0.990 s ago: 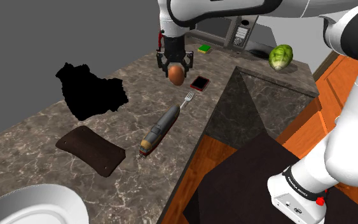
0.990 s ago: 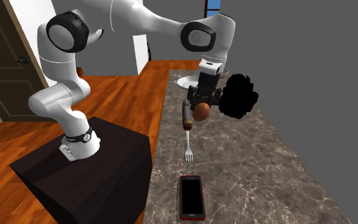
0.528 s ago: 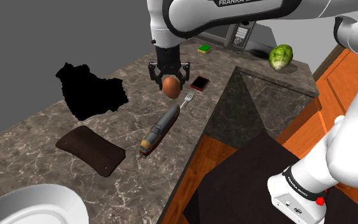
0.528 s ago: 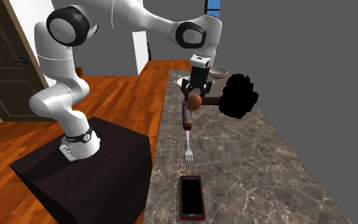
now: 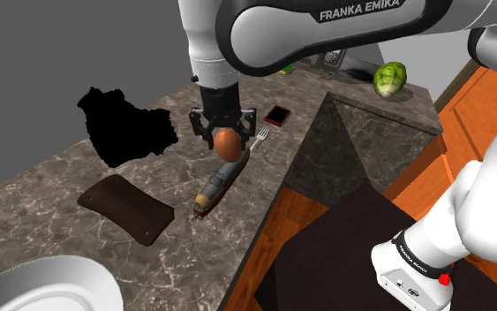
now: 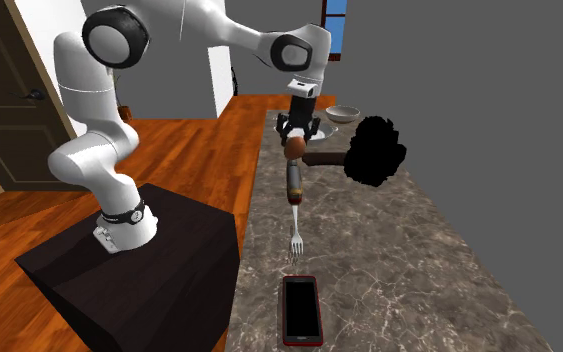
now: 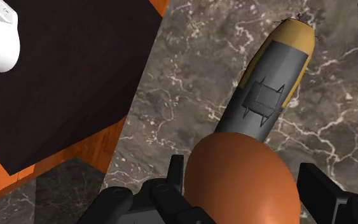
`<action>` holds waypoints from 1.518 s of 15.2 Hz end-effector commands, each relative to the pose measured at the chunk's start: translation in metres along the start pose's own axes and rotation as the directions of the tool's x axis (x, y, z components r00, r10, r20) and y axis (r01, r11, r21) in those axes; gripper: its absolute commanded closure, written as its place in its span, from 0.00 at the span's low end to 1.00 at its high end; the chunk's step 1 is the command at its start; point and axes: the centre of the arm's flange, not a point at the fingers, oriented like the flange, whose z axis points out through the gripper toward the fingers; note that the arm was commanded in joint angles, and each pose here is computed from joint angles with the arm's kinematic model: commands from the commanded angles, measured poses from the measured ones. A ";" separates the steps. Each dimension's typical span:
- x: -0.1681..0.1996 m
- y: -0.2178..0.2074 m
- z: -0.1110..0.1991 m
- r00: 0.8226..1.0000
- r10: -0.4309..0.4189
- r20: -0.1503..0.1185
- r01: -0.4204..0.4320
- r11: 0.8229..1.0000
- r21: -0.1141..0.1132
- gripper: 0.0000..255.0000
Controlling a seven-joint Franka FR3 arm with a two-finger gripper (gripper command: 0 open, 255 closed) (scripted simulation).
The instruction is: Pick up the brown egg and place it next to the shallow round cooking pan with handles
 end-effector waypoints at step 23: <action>-0.319 -0.035 0.003 1.000 0.001 0.000 -0.001 1.000 0.000 1.00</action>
